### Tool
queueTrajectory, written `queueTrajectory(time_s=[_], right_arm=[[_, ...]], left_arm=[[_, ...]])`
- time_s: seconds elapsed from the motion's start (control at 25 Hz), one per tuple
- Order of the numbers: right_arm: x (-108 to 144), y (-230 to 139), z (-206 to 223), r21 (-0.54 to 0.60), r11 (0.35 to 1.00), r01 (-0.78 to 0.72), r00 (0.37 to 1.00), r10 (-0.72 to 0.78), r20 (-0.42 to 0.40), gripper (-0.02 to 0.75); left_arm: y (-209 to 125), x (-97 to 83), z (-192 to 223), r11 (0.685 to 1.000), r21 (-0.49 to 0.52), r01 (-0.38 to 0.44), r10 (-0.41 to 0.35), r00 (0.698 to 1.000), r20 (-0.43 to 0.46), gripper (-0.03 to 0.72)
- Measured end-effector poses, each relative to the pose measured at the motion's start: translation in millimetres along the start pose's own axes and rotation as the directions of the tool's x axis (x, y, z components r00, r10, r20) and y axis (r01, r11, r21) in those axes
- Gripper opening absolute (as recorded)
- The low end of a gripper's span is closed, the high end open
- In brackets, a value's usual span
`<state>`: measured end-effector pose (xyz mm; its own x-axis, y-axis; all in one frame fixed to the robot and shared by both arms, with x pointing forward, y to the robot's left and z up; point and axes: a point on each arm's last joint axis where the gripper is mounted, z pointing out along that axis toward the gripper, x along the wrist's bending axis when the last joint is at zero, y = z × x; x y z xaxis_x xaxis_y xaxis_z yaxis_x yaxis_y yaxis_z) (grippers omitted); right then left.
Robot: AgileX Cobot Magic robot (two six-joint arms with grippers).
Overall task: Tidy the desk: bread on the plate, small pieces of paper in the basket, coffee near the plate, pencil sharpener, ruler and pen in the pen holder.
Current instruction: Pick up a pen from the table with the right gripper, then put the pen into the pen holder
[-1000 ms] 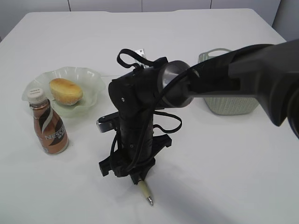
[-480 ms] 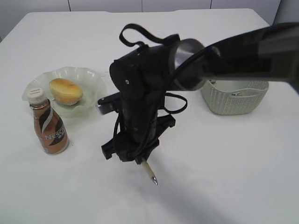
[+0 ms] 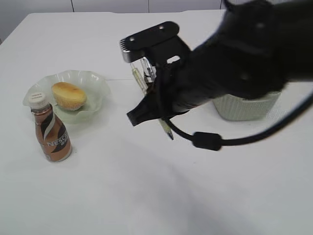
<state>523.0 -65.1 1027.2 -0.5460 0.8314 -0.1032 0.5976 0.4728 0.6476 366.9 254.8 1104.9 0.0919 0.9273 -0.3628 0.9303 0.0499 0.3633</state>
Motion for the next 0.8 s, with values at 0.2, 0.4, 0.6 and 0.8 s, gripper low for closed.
queueTrajectory(time_s=[0.2, 0.4, 0.6, 0.8], right_arm=[[-24, -19, -37, -0.295, 0.955, 0.017, 0.999, -0.028, -0.033, 0.078], [-49, -18, -43, -0.399, 0.917, -0.017, 1.0, 0.006, -0.028, 0.078], [-50, 1, -37, -0.453, 0.892, 0.019, 0.999, -0.035, -0.027, 0.078], [-51, 30, -15, -0.477, 0.878, 0.054, 0.998, -0.067, -0.011, 0.078]], left_arm=[[-4, -1.0, -5, 1.0, -0.021, -0.008, 0.008, 1.0, 0.004, 0.307], [-5, -1.3, -6, 1.0, -0.028, -0.011, 0.011, 1.0, 0.005, 0.307], [-5, -1.6, -6, 1.0, -0.028, -0.01, 0.01, 1.0, 0.008, 0.307], [-5, -1.9, -6, 1.0, -0.028, -0.008, 0.009, 1.0, 0.012, 0.307]])
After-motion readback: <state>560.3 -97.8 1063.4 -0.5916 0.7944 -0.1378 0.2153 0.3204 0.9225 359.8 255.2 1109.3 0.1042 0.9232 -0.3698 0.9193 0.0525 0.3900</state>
